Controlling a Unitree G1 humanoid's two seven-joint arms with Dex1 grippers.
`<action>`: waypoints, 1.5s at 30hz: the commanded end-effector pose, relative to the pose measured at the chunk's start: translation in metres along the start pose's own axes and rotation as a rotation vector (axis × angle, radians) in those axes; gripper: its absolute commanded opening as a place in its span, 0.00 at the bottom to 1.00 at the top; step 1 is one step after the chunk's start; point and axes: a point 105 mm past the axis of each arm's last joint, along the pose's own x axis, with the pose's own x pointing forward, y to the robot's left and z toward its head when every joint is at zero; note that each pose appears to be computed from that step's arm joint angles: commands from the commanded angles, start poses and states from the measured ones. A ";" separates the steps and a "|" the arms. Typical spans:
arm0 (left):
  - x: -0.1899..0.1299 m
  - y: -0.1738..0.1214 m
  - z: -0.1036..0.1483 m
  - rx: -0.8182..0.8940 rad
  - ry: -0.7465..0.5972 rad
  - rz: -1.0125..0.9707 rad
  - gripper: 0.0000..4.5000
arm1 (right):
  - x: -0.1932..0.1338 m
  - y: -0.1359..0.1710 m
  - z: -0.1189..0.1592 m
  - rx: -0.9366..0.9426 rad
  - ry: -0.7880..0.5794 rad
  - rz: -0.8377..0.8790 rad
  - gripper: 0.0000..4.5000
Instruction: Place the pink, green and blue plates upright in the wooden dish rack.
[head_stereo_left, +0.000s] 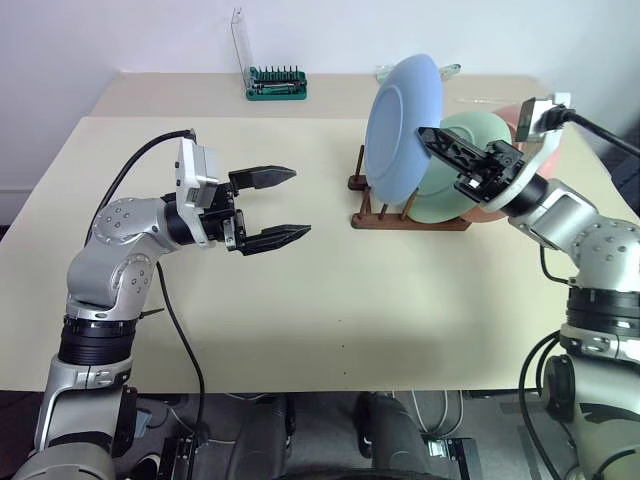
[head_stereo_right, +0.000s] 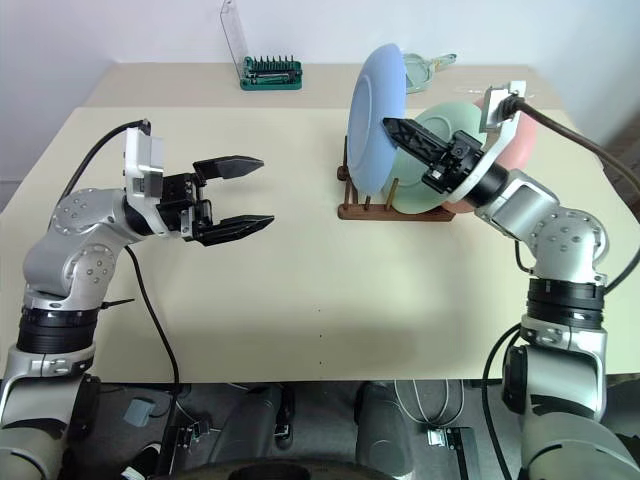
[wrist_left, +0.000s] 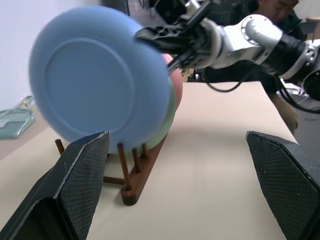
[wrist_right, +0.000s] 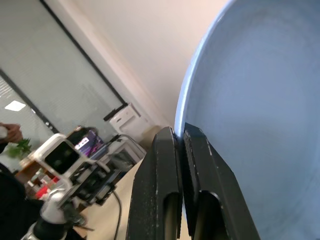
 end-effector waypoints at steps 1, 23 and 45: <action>-0.001 -0.006 0.012 0.031 -0.013 -0.018 1.00 | 0.005 -0.001 0.011 -0.041 -0.039 0.028 0.01; -0.003 0.006 0.019 0.043 -0.053 0.065 1.00 | 0.009 -0.013 0.029 -0.208 -0.105 -0.031 0.99; 0.014 0.010 0.016 0.003 -0.118 0.067 1.00 | -0.107 0.005 0.040 -0.374 -0.105 -0.373 0.01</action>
